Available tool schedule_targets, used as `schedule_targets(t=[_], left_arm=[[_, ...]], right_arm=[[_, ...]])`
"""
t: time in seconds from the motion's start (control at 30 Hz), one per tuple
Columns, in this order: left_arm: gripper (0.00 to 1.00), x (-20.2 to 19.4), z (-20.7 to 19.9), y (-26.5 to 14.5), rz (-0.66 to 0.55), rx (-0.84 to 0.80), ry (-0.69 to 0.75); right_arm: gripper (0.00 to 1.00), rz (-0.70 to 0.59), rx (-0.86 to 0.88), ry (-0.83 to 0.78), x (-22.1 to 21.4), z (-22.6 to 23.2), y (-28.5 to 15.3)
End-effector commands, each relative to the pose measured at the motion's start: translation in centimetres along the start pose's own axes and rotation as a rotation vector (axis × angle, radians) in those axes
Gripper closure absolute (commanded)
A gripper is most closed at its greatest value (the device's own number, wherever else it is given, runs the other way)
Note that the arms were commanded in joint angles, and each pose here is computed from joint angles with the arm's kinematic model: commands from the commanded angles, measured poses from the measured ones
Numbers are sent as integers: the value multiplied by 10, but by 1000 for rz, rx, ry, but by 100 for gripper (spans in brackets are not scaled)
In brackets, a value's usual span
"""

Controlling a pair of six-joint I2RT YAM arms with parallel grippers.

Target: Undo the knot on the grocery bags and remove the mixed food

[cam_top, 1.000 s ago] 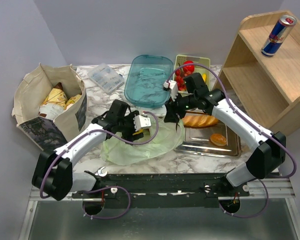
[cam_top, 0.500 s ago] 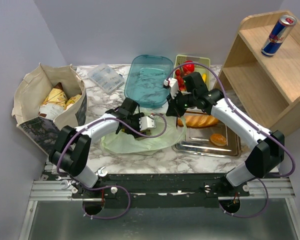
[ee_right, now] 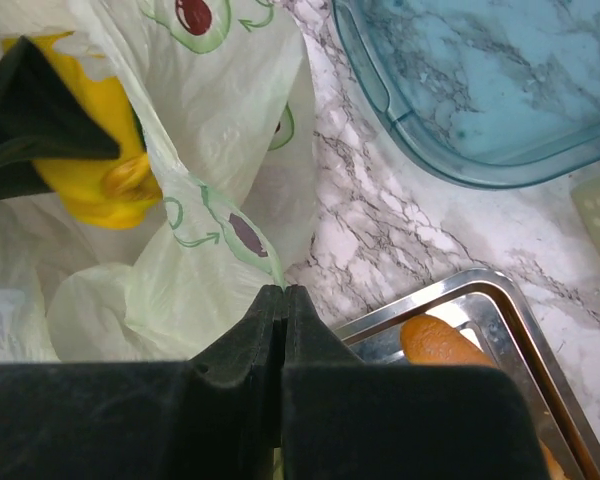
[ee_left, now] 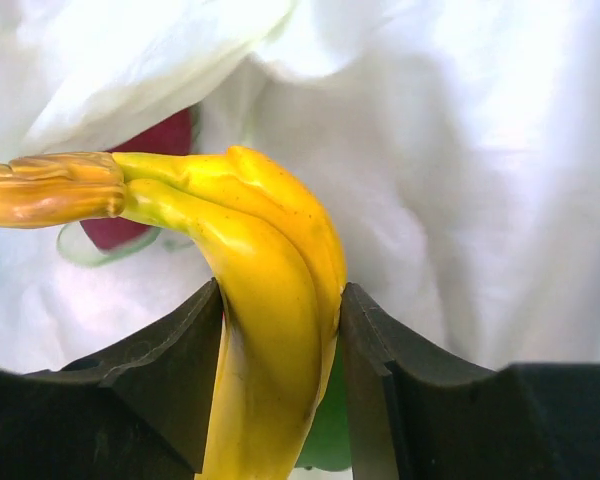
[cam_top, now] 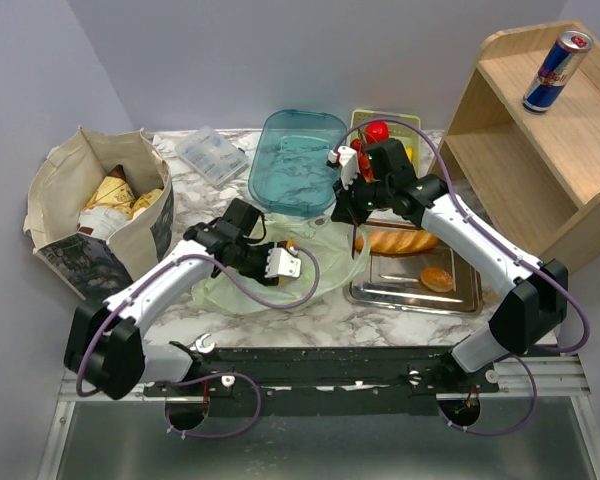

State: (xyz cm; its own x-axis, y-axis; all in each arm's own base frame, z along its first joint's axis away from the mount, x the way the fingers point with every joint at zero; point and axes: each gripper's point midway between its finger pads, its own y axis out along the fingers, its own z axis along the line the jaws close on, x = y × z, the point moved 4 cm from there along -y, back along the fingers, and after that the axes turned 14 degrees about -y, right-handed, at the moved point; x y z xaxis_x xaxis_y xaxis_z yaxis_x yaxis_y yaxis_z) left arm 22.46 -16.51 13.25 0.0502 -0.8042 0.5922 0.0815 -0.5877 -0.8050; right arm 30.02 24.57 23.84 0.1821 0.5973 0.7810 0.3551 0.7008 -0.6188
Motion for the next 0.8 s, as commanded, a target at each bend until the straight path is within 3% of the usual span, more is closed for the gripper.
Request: schedule_targets(t=[0.0,0.23,0.33,0.5,0.57,0.7,0.77], left_arm=[[88,17,-43,-21,-126,-170,103],[94,63,-53,-57,-373,-108,179],[95,89,-45,-74,-498,-39,129],[96,136,-30,-106,-702,-2,-98],[96,144,-24,-112,-747,14,-162],[96,145,-1,-119,-816,149,-257],[96,142,8,-122,-834,170,-296]], right_arm=[[100,-53,-33,-11,19,-8,1],[99,-83,2,-29,21,0,-5],[99,-116,24,-40,25,6,-11],[99,-188,30,-48,43,9,-23],[80,-217,18,-44,53,8,-29],[24,-339,-51,39,94,7,-67],[20,-370,-35,102,100,16,-80]])
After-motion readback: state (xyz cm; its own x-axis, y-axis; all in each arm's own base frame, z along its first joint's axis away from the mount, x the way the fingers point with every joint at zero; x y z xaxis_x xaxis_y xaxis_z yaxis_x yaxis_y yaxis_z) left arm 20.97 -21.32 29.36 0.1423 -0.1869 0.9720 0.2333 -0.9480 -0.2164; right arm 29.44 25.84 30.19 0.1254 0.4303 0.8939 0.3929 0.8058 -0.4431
